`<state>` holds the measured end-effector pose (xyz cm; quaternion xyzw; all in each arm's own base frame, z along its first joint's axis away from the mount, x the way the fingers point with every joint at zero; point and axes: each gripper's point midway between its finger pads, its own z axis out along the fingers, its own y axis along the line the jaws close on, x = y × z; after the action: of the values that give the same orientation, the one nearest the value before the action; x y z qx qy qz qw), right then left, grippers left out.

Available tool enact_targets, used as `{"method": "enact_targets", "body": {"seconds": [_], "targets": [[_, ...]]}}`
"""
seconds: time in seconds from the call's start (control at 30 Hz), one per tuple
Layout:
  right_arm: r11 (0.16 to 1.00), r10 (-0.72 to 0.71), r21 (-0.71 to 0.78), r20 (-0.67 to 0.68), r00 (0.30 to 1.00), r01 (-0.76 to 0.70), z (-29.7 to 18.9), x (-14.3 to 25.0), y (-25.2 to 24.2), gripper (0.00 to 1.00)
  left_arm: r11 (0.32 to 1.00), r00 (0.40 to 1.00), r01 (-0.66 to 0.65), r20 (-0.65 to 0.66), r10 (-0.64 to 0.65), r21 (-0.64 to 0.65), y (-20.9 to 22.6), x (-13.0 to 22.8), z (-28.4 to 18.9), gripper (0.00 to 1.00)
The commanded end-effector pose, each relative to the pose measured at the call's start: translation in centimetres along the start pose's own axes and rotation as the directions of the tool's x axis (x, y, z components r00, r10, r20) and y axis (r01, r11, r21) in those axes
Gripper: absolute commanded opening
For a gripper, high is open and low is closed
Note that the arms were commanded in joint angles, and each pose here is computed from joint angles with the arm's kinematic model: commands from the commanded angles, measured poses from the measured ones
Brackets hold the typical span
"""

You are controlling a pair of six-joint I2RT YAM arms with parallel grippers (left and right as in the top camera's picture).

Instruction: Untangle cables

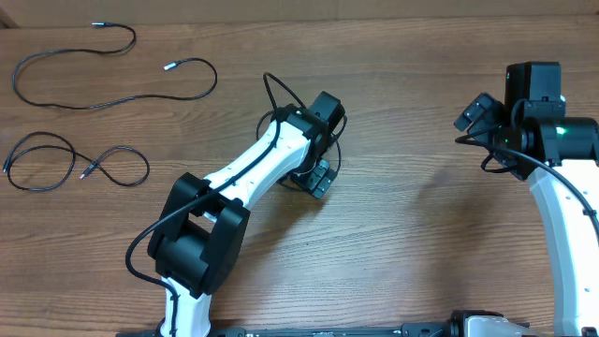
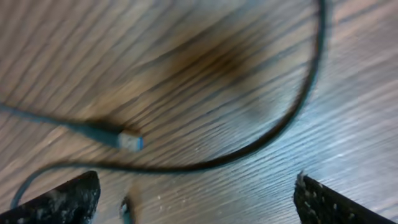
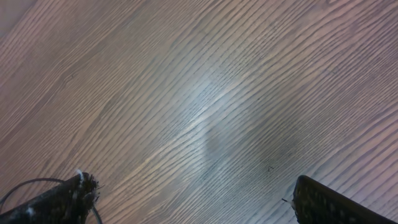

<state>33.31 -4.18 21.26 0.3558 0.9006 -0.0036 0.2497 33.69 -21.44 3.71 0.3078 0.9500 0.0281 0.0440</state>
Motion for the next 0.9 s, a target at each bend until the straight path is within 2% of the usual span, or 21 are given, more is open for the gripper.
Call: {"method": "enact_targets", "body": {"seconds": [0.0,0.47,0.87], "targets": [[1.000,0.001,0.003,0.000,1.000,-0.001,0.1,0.0,-0.1,1.00,0.977,0.984,-0.176,-0.003,0.178,0.117,-2.2,1.1,1.1,0.99],[1.000,0.001,0.003,0.001,1.000,-0.001,0.1,0.0,-0.1,1.00,0.982,0.982,-0.190,0.008,0.191,-0.014,-0.1,1.5,4.0,1.00],[1.000,0.001,0.003,0.000,1.000,-0.001,0.1,0.0,-0.1,1.00,0.985,0.984,-0.172,0.039,0.172,0.003,-0.6,0.9,4.0,1.00]]}}
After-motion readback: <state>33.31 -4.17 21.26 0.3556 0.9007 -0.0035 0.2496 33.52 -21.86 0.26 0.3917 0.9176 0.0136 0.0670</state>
